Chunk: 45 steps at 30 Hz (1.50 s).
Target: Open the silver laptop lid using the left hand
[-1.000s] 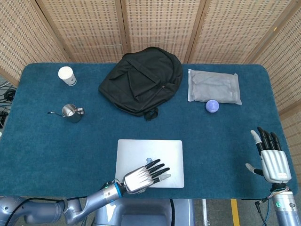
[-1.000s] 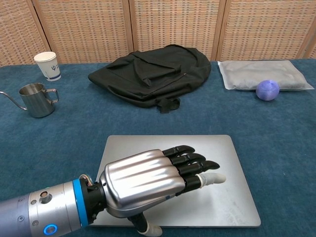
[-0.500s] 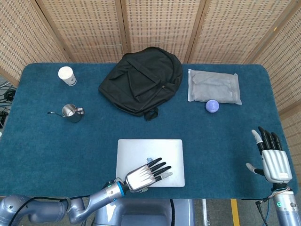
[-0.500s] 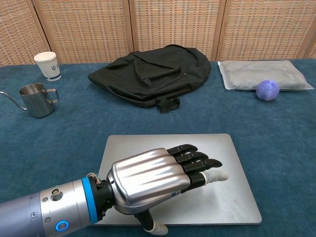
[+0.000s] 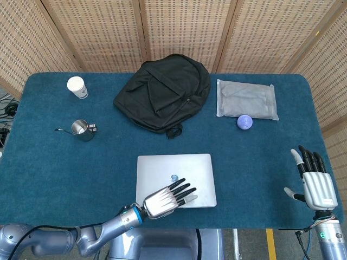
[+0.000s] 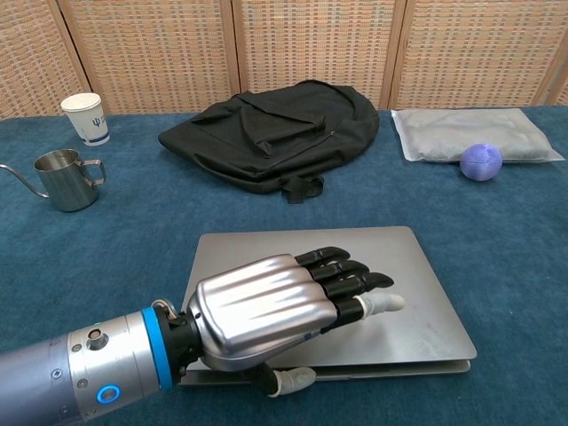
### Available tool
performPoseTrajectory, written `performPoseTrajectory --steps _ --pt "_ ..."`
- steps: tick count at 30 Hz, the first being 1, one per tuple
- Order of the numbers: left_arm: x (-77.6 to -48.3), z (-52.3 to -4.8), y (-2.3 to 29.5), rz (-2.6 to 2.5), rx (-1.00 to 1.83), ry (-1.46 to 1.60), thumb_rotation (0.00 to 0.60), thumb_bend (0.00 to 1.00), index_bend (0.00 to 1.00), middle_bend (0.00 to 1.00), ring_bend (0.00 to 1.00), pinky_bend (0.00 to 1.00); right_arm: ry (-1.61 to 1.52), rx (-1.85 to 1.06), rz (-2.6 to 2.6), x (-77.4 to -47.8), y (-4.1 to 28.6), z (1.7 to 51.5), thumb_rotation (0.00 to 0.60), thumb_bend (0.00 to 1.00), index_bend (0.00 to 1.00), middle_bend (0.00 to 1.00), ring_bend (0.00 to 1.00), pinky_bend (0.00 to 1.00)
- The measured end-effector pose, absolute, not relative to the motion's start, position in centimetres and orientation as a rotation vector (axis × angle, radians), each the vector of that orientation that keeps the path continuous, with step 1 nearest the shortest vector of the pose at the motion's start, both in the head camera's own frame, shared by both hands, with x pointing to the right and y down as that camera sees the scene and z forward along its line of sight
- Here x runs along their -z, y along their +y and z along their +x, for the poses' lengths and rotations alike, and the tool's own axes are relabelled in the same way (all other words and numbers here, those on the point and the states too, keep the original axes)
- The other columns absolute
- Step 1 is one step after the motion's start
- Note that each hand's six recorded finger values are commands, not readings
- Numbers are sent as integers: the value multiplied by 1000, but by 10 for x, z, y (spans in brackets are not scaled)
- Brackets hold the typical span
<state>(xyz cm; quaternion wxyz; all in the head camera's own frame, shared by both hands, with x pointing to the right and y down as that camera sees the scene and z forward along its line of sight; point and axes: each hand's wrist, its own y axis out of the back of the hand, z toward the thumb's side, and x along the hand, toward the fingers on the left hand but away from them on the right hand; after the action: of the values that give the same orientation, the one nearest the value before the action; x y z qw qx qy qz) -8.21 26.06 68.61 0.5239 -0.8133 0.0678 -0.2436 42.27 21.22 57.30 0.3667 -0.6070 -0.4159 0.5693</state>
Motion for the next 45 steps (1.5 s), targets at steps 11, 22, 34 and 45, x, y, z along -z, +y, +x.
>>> performPoseTrajectory --steps 11,22,34,45 --pt "-681 -82 237 -1943 702 290 600 489 0 0 0 0 -1069 -1463 -1561 -573 212 423 600 0 0 0 0 0" --pt "-670 -84 204 -1917 775 406 600 489 0 0 0 0 -1054 -1448 -1594 -576 214 416 600 0 0 0 0 0" --pt "-668 -88 187 -1891 804 416 600 489 0 0 0 0 -950 -1410 -1706 -592 219 409 600 373 214 176 125 250" --pt "-668 -88 178 -1871 813 431 600 489 0 0 0 0 -824 -1170 -1971 -610 247 372 600 696 287 272 240 339"
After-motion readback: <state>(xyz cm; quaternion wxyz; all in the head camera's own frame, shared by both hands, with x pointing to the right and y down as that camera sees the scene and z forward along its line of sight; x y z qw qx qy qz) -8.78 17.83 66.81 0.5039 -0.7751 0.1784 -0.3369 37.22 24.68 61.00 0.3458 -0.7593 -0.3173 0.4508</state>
